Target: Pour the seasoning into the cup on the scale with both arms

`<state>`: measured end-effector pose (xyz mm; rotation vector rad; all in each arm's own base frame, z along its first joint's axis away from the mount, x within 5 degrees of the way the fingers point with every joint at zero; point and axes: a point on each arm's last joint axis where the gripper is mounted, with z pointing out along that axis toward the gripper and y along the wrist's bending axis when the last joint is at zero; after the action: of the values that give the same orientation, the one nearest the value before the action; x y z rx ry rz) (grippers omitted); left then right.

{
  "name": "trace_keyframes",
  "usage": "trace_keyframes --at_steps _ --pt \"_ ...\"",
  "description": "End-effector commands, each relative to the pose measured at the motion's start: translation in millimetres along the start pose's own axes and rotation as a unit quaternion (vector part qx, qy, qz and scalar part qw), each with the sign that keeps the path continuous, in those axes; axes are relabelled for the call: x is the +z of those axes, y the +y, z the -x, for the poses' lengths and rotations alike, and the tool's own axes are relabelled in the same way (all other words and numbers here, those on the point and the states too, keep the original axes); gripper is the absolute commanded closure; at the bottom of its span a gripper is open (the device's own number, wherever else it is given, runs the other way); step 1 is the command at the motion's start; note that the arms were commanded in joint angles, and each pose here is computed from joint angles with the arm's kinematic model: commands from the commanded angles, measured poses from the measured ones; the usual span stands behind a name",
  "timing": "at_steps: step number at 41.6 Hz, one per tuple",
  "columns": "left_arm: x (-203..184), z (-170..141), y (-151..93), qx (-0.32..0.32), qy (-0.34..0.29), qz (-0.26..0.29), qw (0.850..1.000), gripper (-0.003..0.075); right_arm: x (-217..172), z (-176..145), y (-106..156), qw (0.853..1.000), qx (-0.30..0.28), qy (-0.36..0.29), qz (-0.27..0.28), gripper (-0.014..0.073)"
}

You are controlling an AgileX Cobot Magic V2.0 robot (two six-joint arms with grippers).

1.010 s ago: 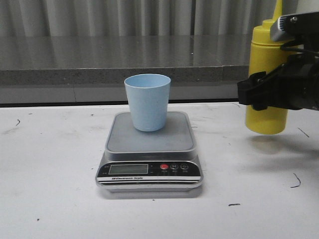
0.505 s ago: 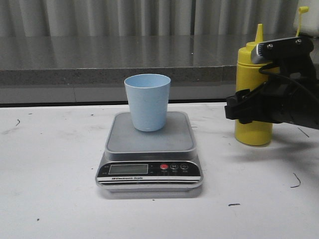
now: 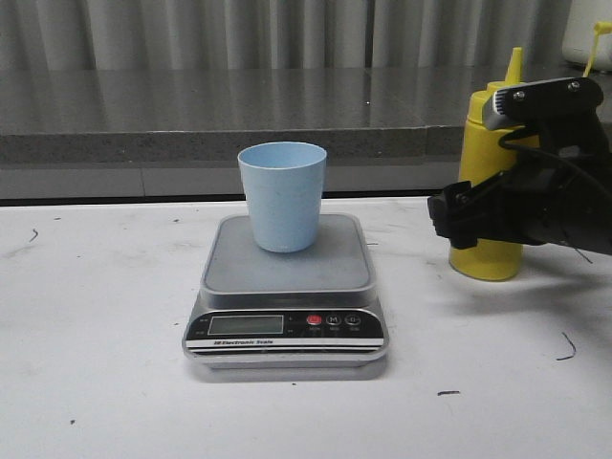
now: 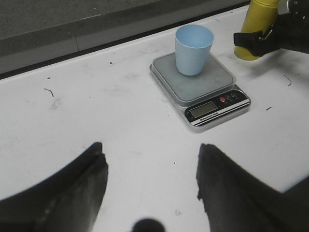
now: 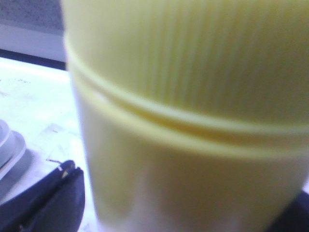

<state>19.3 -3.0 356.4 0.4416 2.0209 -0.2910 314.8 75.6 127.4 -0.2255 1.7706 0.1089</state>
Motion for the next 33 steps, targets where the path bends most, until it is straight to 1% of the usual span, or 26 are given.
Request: trace_keyframes --at_steps 1,9,11,13,16,20,25,28,33 --pt "-2.4 12.3 -0.9 -0.002 -0.041 -0.006 0.999 0.0313 -13.1 25.1 -1.9 0.998 -0.002 -0.064 -0.001 -0.0052" --pt "-2.4 12.3 -0.9 -0.002 -0.041 -0.006 0.999 0.0313 -41.2 23.6 -2.9 0.999 -0.002 -0.047 0.001 -0.0052" --pt "-2.4 12.3 -0.9 -0.002 -0.041 -0.006 0.999 0.0313 -49.8 23.0 -2.2 1.000 0.000 -0.029 0.007 -0.0052" --pt "-2.4 12.3 -0.9 -0.002 -0.041 -0.006 0.999 0.0313 -57.6 22.3 -1.5 1.000 0.007 0.004 0.014 -0.0052" --pt "-2.4 12.3 -0.9 -0.002 -0.041 -0.006 0.999 0.0313 -66.0 22.5 -0.6 0.997 0.019 0.070 0.022 -0.0052" --pt "-2.4 12.3 -0.9 -0.002 -0.041 -0.006 0.999 0.0313 -79.5 28.6 -0.9 0.988 0.029 0.153 0.025 -0.0052" --pt "-2.4 12.3 -0.9 -0.002 -0.041 -0.006 0.999 0.0313 -96.5 46.8 -2.8 0.973 0.032 0.227 0.022 -0.0052" --pt "-2.4 12.3 -0.9 -0.002 -0.041 -0.006 0.999 0.0313 -107.5 64.9 -4.3 0.964 0.031 0.263 0.020 -0.0052" --pt "-2.4 12.3 -0.9 -0.002 -0.041 -0.006 0.999 0.0313 -128.5 106.3 -7.3 0.951 0.031 0.306 0.018 -0.0052"
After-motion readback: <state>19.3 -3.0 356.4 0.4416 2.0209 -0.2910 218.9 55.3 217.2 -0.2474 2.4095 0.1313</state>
